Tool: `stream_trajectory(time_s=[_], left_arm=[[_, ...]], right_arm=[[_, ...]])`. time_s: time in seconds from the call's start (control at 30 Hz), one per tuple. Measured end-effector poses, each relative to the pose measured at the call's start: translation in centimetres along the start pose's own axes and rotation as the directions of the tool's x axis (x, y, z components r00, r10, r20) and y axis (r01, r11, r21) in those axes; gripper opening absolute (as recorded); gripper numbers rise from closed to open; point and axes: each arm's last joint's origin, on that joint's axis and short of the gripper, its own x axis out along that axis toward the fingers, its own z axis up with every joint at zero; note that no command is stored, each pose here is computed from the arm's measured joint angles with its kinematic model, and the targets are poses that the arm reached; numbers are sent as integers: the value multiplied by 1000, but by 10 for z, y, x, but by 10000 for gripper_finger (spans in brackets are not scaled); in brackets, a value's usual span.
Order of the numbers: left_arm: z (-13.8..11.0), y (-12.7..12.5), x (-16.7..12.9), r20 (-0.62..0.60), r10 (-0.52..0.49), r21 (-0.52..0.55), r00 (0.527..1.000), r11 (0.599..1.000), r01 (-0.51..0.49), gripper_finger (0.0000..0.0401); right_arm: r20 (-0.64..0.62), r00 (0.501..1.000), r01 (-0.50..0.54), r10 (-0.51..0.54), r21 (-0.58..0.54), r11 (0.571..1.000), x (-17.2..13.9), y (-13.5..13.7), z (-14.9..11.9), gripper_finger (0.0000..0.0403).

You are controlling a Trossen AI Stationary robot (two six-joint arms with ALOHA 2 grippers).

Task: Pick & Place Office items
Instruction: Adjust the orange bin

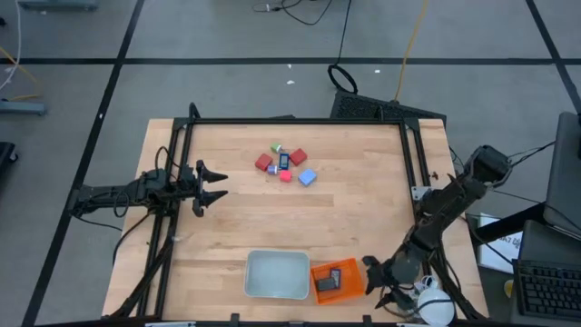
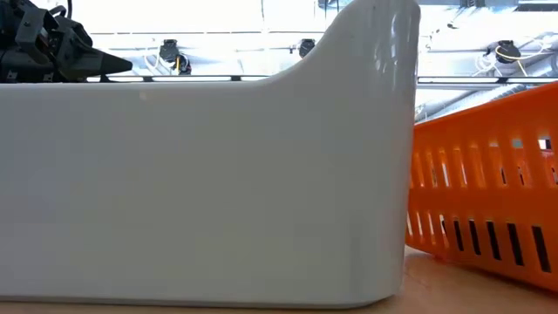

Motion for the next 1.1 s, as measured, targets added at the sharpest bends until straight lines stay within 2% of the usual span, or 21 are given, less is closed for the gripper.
stream_trajectory(time_s=[0.13,0.37,0.5,0.83,1.1], left_arm=[[0,0,0,0,0,0,1000,1000,0,271],[0,0,0,0,0,0,1000,1000,0,271],[0,0,0,0,0,0,1000,1000,0,271],[0,0,0,0,0,0,1000,1000,0,271],[0,0,0,0,0,0,1000,1000,0,271]], right_arm=[[-17,998,68,-67,50,996,1,4,-10,202],[9,984,177,-178,57,983,6,-1,-16,184],[13,984,178,-179,39,983,9,-3,-15,177],[121,988,99,-95,-27,995,10,5,-5,171],[163,979,138,-126,-66,988,10,4,-3,171]])
